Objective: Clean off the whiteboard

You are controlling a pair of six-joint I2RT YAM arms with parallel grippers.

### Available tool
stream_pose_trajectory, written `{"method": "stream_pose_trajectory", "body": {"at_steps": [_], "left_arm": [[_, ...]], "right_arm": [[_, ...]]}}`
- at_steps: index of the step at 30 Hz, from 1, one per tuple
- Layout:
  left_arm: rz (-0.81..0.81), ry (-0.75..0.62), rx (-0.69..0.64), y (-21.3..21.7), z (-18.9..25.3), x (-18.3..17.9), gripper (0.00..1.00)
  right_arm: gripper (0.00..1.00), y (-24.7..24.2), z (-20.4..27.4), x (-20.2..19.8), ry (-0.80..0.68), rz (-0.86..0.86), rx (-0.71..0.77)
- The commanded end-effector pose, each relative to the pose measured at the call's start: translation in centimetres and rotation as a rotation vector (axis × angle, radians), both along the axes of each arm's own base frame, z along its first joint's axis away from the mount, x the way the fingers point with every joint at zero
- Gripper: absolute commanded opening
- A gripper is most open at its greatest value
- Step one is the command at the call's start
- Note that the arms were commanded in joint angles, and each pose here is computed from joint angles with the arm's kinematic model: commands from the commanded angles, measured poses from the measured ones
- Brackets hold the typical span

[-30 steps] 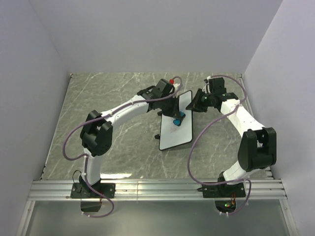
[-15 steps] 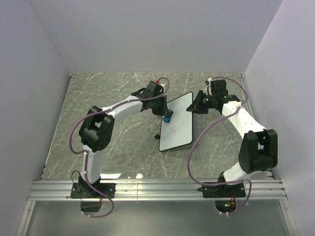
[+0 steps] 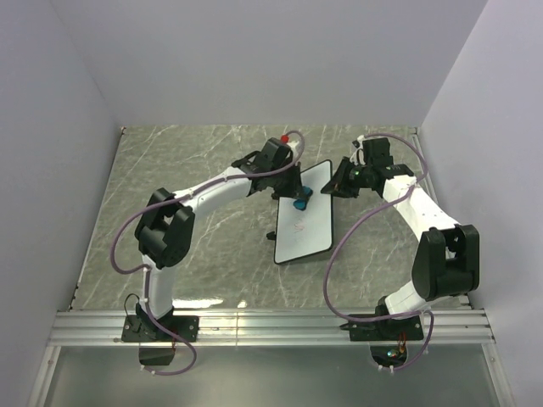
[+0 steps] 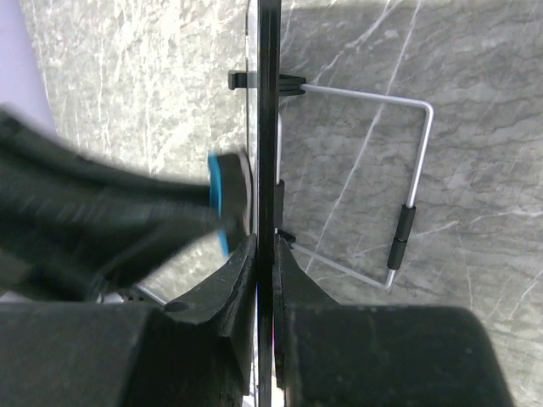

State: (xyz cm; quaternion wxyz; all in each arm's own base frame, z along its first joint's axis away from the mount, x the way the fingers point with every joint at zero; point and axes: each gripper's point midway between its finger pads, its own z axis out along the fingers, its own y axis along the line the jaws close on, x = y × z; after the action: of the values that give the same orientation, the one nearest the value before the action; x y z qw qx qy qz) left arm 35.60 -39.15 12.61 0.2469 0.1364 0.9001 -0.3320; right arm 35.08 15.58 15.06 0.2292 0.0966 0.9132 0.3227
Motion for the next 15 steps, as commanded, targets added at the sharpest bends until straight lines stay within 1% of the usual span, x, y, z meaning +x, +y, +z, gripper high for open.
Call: {"method": "stream_pose_trajectory", "body": {"at_steps": [1,3,7,8,9,10,11,13,14,15], "left_arm": [[-0.17,-0.047,-0.211,-5.8,7.1,-3.5,0.0],[-0.166,-0.048,-0.204,-6.3,7.0,-2.6,0.0],[-0.111,-0.005,-0.157,-5.7,4.2,-1.6,0.0],[-0.088,0.03,-0.13,-5.0,2.3,-1.6,0.0],[-0.052,0.043,-0.108,-4.2,1.2,-0.9,0.0],[-0.036,0.068,-0.099,-3.5,0.2,-0.7,0.01],[-0.024,0.114,-0.085,-2.8,-2.0,-0.9,0.0],[0.025,0.168,-0.064,-0.9,-4.3,0.0,0.0],[0.037,0.21,-0.029,0.1,-6.4,-0.4,0.0],[0.048,0.226,-0.012,0.8,-7.3,-0.4,0.0]], "right_arm": [[0.0,2.1,-0.5,-2.2,-0.009,0.141,-0.006],[0.0,2.3,-0.4,-2.3,-0.011,0.145,-0.002],[0.0,2.3,-0.2,-2.3,-0.017,0.145,-0.003],[0.0,2.3,0.0,-2.2,-0.022,0.144,-0.004],[0.0,2.3,0.0,-2.2,-0.023,0.141,-0.006],[0.0,2.2,0.2,-2.2,-0.029,0.14,-0.005],[0.0,2.2,0.2,-2.2,-0.028,0.139,-0.005],[0.0,2.2,0.4,-2.2,-0.034,0.136,-0.004],[0.0,2.2,0.4,-2.2,-0.034,0.133,-0.006],[0.0,2.1,0.5,-2.1,-0.035,0.129,-0.007]]}}
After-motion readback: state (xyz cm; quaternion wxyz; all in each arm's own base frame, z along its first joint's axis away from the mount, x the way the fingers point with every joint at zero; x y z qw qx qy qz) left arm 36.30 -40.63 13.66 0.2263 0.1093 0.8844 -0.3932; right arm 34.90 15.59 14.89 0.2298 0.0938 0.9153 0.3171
